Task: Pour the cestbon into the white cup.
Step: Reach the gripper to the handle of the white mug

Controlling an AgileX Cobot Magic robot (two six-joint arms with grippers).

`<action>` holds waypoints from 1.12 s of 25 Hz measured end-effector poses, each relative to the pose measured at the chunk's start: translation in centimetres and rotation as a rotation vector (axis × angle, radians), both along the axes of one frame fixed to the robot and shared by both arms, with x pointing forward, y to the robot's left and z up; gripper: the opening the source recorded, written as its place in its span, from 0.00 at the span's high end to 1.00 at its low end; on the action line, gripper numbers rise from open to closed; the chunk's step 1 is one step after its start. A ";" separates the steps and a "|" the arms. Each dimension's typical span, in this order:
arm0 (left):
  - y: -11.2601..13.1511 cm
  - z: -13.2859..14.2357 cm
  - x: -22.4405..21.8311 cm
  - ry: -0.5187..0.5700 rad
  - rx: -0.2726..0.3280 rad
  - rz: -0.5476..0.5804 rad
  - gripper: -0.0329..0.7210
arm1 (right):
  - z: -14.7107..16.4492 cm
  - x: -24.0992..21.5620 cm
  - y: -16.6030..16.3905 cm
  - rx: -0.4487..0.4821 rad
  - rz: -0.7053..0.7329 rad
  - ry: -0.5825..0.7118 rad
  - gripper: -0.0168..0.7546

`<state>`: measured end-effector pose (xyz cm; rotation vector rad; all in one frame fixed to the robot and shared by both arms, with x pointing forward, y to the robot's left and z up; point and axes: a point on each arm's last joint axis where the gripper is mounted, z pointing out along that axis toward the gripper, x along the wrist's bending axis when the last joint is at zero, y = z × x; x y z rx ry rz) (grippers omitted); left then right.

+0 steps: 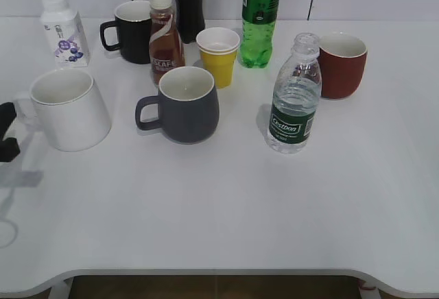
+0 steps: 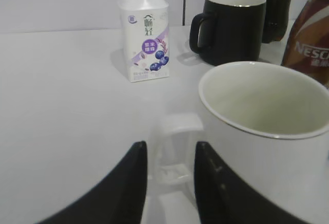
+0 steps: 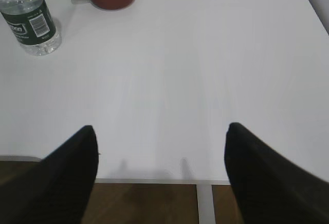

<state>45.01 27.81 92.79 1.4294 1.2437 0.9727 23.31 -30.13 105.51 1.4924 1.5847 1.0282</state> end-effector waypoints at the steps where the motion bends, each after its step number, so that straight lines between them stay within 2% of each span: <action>1: 0.0 -0.5 0.2 -0.005 -0.005 -0.001 0.64 | 0.0 0.0 0.0 0.001 0.001 0.000 0.23; 9: 0.1 -3.6 0.7 0.088 -0.007 0.025 0.58 | 0.0 0.0 0.0 0.001 0.001 0.000 0.23; 22: 0.1 -2.9 2.7 0.023 0.002 0.028 0.57 | 0.0 0.0 0.0 0.001 0.001 0.000 0.23; 28: 0.0 -3.5 3.4 0.036 0.003 0.027 0.57 | 0.0 0.0 0.0 0.001 0.001 0.000 0.23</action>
